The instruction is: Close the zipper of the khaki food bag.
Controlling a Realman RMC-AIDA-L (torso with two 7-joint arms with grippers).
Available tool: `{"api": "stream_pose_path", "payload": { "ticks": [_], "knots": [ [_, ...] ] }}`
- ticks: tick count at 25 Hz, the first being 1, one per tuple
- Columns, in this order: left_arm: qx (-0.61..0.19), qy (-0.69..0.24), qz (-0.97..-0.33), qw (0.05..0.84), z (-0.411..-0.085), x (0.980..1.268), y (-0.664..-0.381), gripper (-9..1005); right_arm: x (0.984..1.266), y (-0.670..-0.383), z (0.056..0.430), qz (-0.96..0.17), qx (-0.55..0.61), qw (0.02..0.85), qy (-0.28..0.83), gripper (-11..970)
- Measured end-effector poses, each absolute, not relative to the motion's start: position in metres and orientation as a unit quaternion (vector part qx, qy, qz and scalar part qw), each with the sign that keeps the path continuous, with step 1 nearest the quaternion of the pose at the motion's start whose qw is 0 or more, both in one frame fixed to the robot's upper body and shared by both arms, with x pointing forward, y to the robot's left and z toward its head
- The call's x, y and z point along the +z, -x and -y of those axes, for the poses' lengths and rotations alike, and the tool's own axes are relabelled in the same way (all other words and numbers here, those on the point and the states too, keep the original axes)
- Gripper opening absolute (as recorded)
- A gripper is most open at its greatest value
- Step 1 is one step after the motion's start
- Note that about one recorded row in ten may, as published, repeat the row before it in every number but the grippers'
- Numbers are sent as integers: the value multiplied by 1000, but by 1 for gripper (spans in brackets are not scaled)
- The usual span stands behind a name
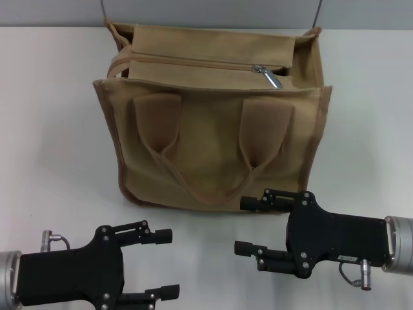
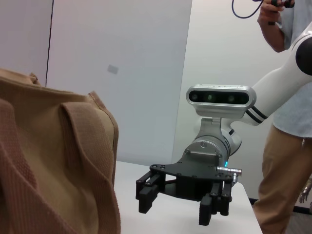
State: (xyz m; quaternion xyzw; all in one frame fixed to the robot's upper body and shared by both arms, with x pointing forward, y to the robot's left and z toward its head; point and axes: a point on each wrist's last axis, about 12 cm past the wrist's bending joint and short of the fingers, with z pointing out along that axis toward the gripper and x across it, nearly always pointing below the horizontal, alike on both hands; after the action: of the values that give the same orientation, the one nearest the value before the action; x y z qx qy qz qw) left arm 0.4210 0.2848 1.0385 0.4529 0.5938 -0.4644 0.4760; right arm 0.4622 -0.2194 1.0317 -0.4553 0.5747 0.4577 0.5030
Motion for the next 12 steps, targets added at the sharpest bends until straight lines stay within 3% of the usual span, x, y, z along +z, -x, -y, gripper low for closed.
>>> {"api": "stream_pose_path", "payload": {
  "ticks": [12],
  "knots": [
    [-463,-454,-592,478,-284,1040,-424,756,1031,-463,219,-577,455,503,456,660]
  ]
}}
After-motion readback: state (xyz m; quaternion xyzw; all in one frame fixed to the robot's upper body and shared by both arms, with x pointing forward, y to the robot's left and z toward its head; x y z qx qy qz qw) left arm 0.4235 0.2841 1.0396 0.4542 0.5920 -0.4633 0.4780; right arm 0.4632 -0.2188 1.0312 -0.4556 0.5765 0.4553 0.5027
